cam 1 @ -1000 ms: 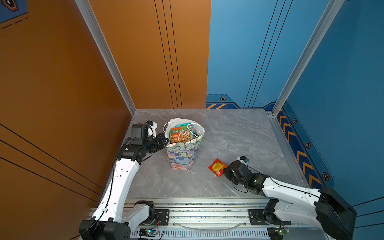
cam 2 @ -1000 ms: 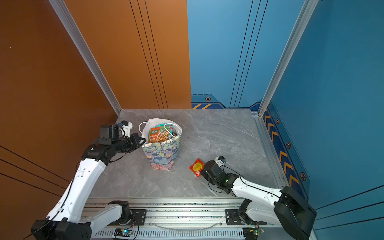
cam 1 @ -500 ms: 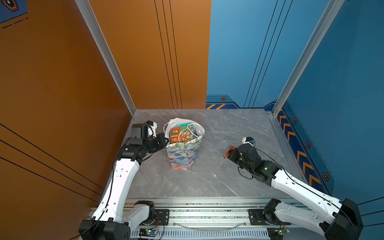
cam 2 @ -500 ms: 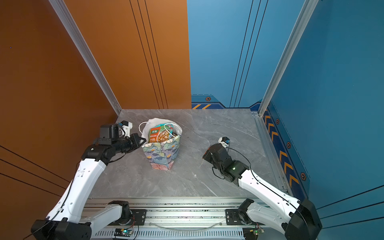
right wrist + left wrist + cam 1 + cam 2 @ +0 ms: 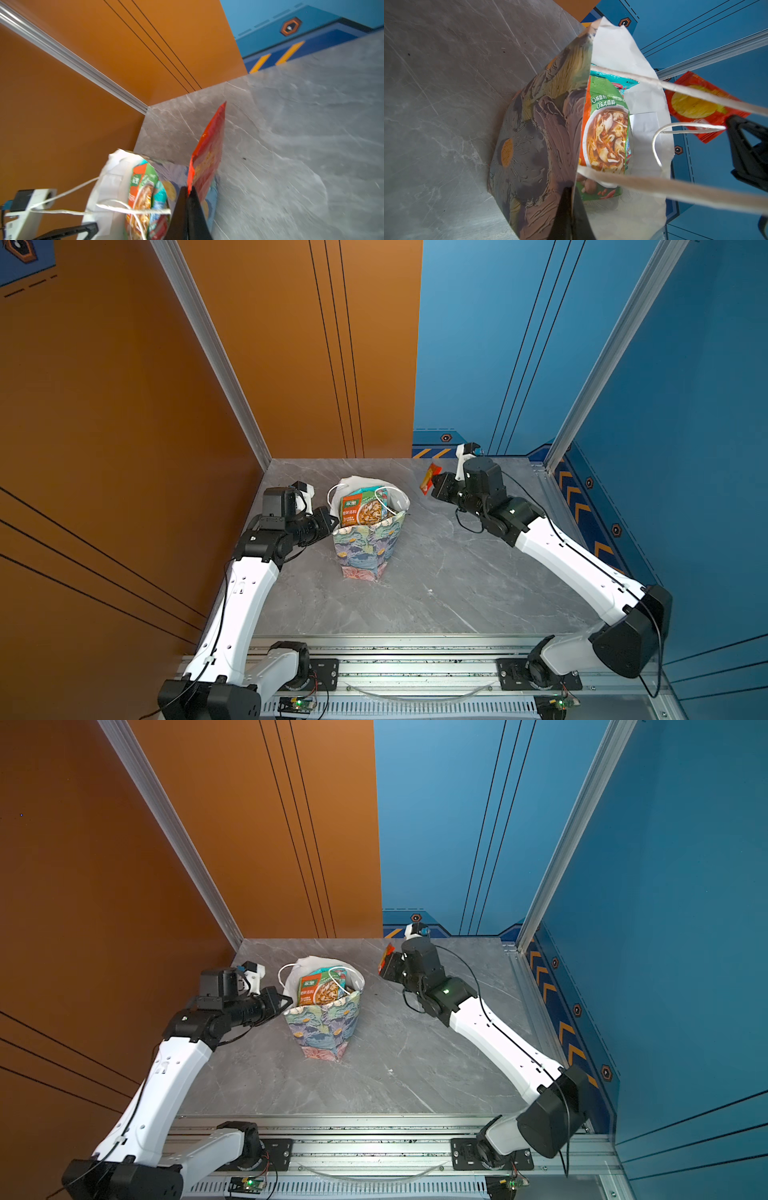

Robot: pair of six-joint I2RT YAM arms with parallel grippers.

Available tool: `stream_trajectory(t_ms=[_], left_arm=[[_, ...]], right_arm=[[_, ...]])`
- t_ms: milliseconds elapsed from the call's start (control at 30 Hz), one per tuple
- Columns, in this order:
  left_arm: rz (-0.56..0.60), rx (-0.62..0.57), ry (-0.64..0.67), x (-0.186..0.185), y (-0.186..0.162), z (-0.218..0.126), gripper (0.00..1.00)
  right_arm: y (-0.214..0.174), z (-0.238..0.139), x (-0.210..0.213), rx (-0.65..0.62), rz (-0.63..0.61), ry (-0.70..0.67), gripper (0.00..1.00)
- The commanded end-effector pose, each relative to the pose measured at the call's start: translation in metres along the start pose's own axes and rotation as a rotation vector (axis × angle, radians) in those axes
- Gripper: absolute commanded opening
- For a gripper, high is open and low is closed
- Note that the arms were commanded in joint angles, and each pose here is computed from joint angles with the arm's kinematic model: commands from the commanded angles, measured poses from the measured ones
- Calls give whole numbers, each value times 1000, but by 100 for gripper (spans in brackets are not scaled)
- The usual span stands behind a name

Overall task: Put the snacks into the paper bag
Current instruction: 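Close the right gripper on the red-yellow packet and lift it, then carry the red-yellow packet over the bag held by the left gripper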

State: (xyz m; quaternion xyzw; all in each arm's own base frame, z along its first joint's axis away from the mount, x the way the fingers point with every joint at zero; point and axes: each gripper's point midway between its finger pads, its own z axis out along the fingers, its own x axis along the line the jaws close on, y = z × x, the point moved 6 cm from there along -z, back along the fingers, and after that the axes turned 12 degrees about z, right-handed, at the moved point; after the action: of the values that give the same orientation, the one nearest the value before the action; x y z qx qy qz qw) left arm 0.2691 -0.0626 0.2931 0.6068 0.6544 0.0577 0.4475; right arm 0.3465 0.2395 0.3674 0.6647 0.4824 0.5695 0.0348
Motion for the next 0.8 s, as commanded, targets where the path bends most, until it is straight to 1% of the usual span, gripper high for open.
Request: stream_trajectory(t_ms=[0, 200, 367, 400, 567, 767], left_arm=[[30, -42, -53, -8, 8, -6, 0], [28, -41, -60, -9, 9, -7, 4], [28, -35, -59, -9, 9, -9, 9], [28, -35, -58, -9, 9, -9, 10], [26, -39, -61, -9, 9, -11, 15], [25, -36, -68, -8, 8, -11, 14]], right_arm=[[12, 10, 37, 39, -84, 140, 0], [7, 32, 91, 133, -164, 297, 0], [-8, 41, 117, 222, -206, 388, 0], [-21, 38, 129, 252, -224, 417, 0], [-40, 33, 141, 320, -249, 468, 0], [-61, 27, 140, 391, -264, 469, 0]])
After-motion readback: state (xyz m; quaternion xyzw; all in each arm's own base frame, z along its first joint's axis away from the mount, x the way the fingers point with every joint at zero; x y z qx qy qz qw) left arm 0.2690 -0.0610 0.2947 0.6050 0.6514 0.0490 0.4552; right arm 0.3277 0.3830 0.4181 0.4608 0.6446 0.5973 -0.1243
